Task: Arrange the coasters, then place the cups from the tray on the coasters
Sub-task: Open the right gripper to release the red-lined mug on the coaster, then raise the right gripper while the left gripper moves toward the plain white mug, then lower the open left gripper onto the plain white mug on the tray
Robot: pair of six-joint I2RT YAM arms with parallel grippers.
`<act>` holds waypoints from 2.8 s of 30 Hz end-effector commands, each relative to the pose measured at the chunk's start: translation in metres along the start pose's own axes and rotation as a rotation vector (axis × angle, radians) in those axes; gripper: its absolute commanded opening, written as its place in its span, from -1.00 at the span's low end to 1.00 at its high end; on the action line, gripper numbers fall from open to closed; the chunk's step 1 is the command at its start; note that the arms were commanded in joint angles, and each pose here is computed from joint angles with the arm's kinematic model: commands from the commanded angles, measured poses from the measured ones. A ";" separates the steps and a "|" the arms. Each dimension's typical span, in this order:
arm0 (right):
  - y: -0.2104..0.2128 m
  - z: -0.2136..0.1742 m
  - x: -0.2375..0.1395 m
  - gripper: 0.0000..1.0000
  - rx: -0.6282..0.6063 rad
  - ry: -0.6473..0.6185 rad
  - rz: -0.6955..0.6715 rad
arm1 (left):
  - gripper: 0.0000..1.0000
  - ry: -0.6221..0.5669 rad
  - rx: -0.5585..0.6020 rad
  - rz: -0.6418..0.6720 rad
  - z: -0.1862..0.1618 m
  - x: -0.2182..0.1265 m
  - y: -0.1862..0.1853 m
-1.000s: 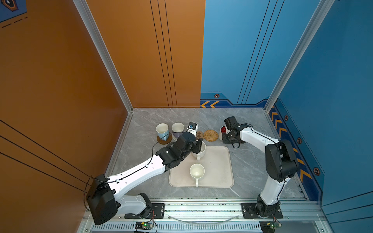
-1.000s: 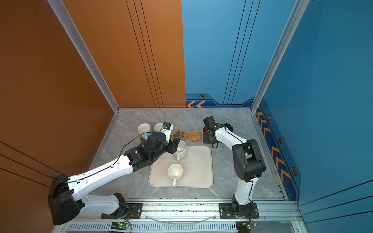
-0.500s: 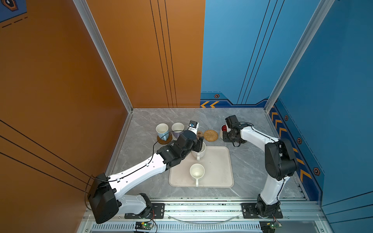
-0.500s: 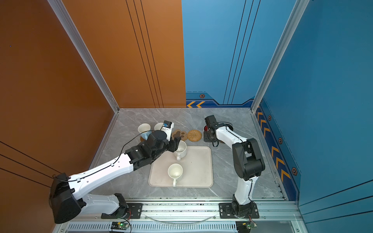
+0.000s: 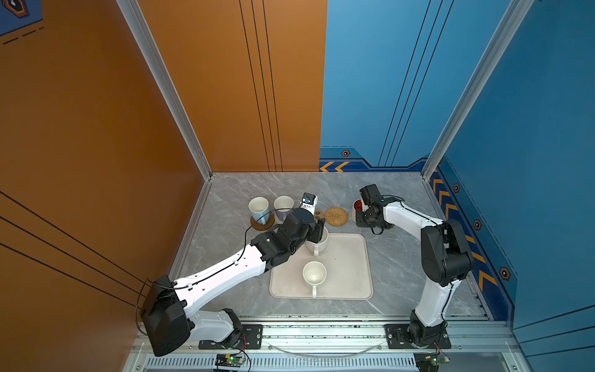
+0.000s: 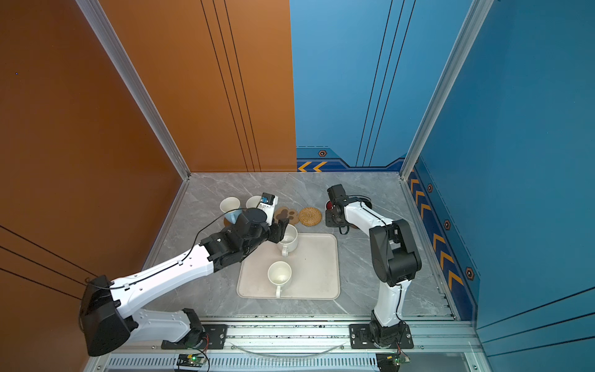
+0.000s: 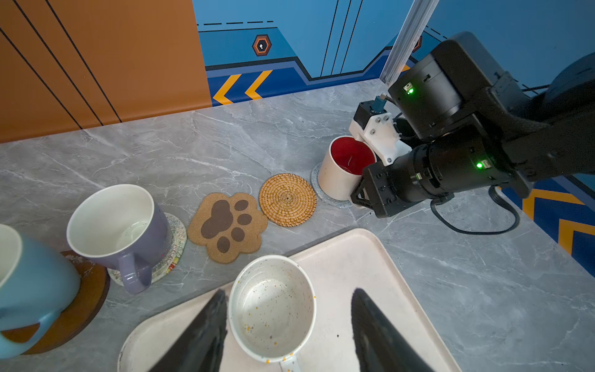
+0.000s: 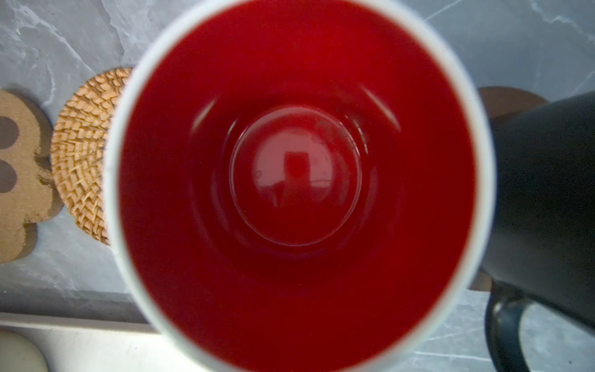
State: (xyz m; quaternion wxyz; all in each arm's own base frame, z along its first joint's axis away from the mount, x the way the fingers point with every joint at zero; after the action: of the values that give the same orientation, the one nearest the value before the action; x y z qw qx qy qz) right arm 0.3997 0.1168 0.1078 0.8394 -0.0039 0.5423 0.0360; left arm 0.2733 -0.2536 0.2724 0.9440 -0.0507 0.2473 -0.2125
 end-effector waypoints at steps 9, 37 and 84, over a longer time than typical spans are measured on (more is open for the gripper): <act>0.000 0.018 -0.003 -1.00 0.008 -0.068 0.014 | 0.24 -0.004 -0.003 0.021 0.005 -0.001 0.002; 0.006 0.004 -0.018 -0.03 0.019 -0.063 0.035 | 0.24 -0.002 0.007 0.024 0.005 -0.005 0.002; 0.051 0.002 -0.160 0.32 0.104 -0.459 0.149 | 0.25 0.700 -0.035 0.001 -0.164 -0.096 -0.044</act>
State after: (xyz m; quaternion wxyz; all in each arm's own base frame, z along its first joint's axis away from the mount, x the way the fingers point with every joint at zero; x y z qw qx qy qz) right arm 0.3369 0.1558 0.2501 0.9328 0.0732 0.3477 0.0599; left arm 0.1088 -0.2531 0.1893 0.8120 0.0159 0.5366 -0.2290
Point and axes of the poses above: each gripper's point midway between its finger pads, its own x axis out along the fingers, its own y axis along the line the jaws close on, z = x × y, the point moved 5 cm from there along -x, back along the fingers, and after that the axes turned 3 degrees about -x, right-handed, at the moved point
